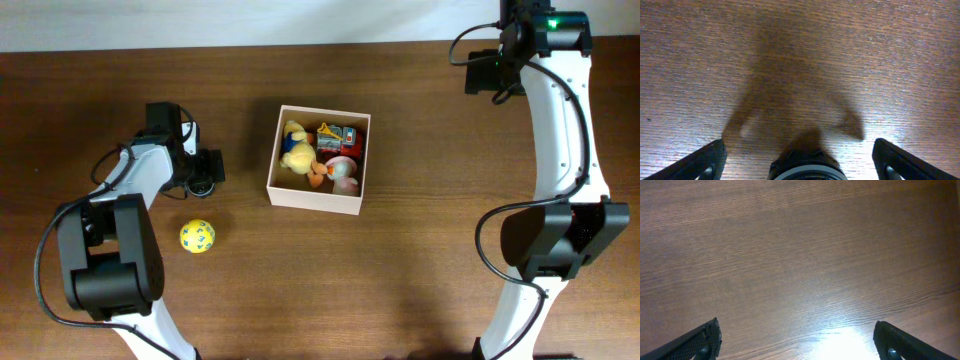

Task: Pack container
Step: 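Lower the left gripper and grasp the black round puck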

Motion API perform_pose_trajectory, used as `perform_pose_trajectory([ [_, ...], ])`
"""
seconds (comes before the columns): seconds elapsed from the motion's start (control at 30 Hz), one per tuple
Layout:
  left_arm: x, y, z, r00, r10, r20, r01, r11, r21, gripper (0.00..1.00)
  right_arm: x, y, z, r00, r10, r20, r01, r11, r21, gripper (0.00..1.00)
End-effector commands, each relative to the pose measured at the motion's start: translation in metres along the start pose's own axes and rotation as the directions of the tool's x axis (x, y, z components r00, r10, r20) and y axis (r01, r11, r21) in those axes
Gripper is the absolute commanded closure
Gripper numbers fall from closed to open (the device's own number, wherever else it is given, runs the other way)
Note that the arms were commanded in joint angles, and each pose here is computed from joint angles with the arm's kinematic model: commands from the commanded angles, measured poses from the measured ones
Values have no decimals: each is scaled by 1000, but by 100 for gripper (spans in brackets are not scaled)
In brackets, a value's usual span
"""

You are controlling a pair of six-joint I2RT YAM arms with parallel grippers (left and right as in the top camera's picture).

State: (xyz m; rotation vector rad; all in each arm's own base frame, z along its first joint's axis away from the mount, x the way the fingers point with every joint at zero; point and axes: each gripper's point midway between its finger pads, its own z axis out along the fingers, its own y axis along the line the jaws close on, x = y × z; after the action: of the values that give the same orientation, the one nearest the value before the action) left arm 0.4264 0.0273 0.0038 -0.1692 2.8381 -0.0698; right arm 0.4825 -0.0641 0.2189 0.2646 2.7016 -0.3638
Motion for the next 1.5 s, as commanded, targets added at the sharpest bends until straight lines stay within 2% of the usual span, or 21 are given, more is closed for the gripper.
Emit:
perform_pose_trajectory([
  [0.0, 10, -4, 11, 999, 13, -40, -12, 1000, 20, 7, -4, -6, -3, 1000, 14, 15, -14, 1000, 16, 1],
  [0.3, 18, -17, 11, 997, 43, -67, -41, 999, 28, 11, -4, -6, -3, 1000, 14, 15, -14, 1000, 16, 1],
  [0.33, 19, -17, 11, 997, 44, -70, -42, 999, 28, 17, -4, -6, -3, 1000, 14, 15, -14, 1000, 16, 1],
  [0.5, 22, -15, 10, 995, 44, -86, -43, 999, 16, 28, -4, -6, -3, 1000, 14, 15, -14, 1000, 17, 1],
  [1.03, 35, -9, 9, 989, 41, -140, -44, 999, -19, 32, -4, -6, -3, 1000, 14, 15, -14, 1000, 16, 1],
  [1.13, 35, -9, 9, 989, 41, -140, -44, 999, -19, 39, -4, -6, -3, 1000, 14, 15, -14, 1000, 17, 1],
  [1.3, 35, -9, 9, 989, 41, -140, -44, 999, -19, 40, -4, -6, -3, 1000, 14, 15, -14, 1000, 16, 1],
  [1.47, 32, -9, 8, 990, 42, -132, -45, 999, -19, 47, -4, -6, -3, 1000, 14, 15, -14, 1000, 16, 1],
])
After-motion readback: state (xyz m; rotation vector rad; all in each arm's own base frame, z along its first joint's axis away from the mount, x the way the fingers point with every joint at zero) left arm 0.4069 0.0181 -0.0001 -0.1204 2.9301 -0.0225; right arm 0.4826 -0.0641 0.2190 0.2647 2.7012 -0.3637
